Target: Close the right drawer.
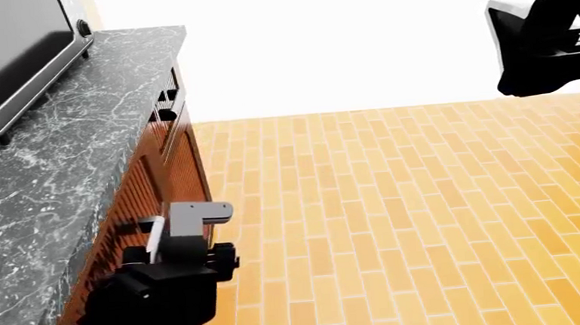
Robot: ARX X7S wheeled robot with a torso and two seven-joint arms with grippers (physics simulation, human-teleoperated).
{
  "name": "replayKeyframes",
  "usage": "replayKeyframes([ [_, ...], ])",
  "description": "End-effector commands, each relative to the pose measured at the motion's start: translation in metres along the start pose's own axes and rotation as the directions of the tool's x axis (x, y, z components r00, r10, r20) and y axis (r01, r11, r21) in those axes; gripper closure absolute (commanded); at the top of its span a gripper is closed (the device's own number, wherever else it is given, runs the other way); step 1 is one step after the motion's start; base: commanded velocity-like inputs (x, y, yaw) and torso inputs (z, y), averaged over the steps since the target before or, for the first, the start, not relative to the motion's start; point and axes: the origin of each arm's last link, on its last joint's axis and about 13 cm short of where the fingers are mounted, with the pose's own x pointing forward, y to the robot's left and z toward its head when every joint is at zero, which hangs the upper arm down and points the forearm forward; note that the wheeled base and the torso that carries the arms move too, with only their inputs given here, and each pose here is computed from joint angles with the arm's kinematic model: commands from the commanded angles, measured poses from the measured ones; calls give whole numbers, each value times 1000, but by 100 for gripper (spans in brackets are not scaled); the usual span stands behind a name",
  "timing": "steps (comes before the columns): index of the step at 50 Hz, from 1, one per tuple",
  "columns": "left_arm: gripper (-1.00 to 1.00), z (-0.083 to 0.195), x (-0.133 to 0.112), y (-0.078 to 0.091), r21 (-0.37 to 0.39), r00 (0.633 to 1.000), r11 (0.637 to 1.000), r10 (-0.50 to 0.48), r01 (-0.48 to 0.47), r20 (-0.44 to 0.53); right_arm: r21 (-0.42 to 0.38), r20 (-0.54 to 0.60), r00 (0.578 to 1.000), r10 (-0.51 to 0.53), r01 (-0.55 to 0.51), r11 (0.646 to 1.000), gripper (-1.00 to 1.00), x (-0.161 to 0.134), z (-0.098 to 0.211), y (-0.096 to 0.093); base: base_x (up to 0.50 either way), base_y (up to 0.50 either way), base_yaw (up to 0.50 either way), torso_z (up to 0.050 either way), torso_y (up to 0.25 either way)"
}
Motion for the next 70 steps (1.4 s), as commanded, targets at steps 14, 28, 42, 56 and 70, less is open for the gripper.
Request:
replayKeyframes([
  [14, -100, -14, 18, 14, 102, 990, 985, 141, -142, 17, 1, 1, 1000, -1, 1, 1000, -100, 0, -1, 0, 0, 0, 0, 0, 0],
  [28, -100, -19, 24, 18, 106, 985, 979, 174, -173, -3, -2, 0, 1000, 0, 0, 1000, -100, -1, 0, 0, 0, 0, 0, 0, 0],
  [42, -100, -22, 29, 22, 106, 979, 974, 203, -200, -18, -2, 2, 1000, 0, 0, 1000, -100, -1, 1, 1, 0, 0, 0, 0, 0],
  [56, -100, -25, 33, 23, 116, 975, 970, 219, -215, -26, -1, 2, 1000, 1, -1, 1000, -100, 0, 0, 1, 0, 0, 0, -1, 0],
  [70, -100, -26, 38, 28, 121, 967, 961, 252, -247, -31, -1, 2, 1000, 2, -2, 1000, -100, -1, 0, 1, 0, -3, 1, 0, 0],
])
